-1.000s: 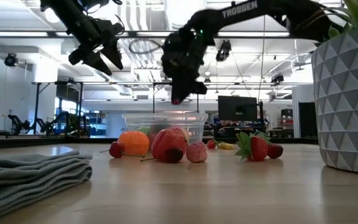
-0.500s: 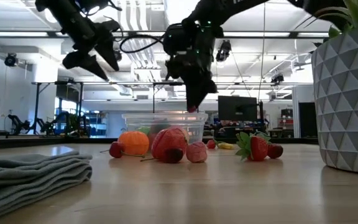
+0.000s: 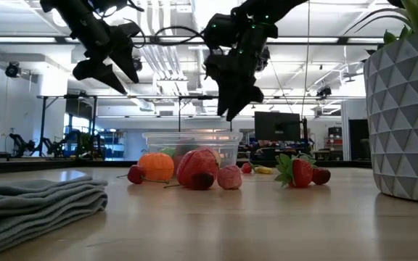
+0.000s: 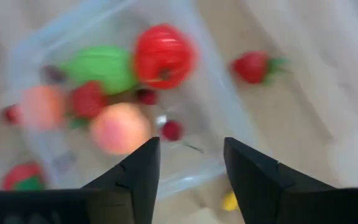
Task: Pick and placing Produce into tupperware
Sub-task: Put the red cherry into the transparent bin
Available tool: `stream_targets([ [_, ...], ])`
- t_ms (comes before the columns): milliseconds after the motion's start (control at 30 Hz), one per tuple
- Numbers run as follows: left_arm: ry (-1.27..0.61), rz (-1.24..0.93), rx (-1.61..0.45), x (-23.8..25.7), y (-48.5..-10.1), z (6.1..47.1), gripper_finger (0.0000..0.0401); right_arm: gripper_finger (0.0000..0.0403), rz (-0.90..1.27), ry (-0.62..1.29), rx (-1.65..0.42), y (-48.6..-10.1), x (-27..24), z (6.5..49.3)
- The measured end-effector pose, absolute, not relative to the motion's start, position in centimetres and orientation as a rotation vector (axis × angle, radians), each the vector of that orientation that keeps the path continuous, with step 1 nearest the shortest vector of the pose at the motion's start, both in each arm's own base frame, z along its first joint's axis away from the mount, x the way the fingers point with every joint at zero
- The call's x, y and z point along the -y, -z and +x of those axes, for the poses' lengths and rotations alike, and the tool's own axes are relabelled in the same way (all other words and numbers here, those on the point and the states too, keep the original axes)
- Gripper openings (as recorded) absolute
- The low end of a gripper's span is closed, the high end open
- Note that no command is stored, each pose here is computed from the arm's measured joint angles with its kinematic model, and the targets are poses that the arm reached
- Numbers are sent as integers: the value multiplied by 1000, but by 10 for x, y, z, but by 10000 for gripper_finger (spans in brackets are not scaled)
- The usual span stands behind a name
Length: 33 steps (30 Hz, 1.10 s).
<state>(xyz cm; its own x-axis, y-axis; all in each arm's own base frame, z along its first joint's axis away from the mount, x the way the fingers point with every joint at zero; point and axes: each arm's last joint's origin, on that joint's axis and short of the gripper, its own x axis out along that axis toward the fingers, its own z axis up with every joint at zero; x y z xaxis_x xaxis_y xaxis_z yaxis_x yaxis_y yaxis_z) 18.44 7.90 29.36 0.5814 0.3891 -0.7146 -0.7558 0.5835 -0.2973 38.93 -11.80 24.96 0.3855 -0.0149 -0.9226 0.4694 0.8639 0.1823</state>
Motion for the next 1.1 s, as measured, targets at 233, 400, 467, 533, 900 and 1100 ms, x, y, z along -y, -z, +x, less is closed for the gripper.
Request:
stream_targets([
  [233,-577,-437,-736,-77,-288,185,226,196,343,525,-1109,-269,121,377],
  [400,-338,-304,-846,-71,-268,184,226,195,333,534,-1180,-277,113,355],
  [467,-287,-308,-874,-69,-257,183,226,195,323,557,-1188,-280,108,342],
  [533,-257,-327,-898,-66,-246,181,226,195,325,597,-1178,-283,102,328],
  [900,19,-173,-849,-22,-201,191,226,196,527,805,-1091,-270,76,250],
  [1100,17,-71,-765,-4,-192,201,226,196,585,830,-1028,-261,70,229],
])
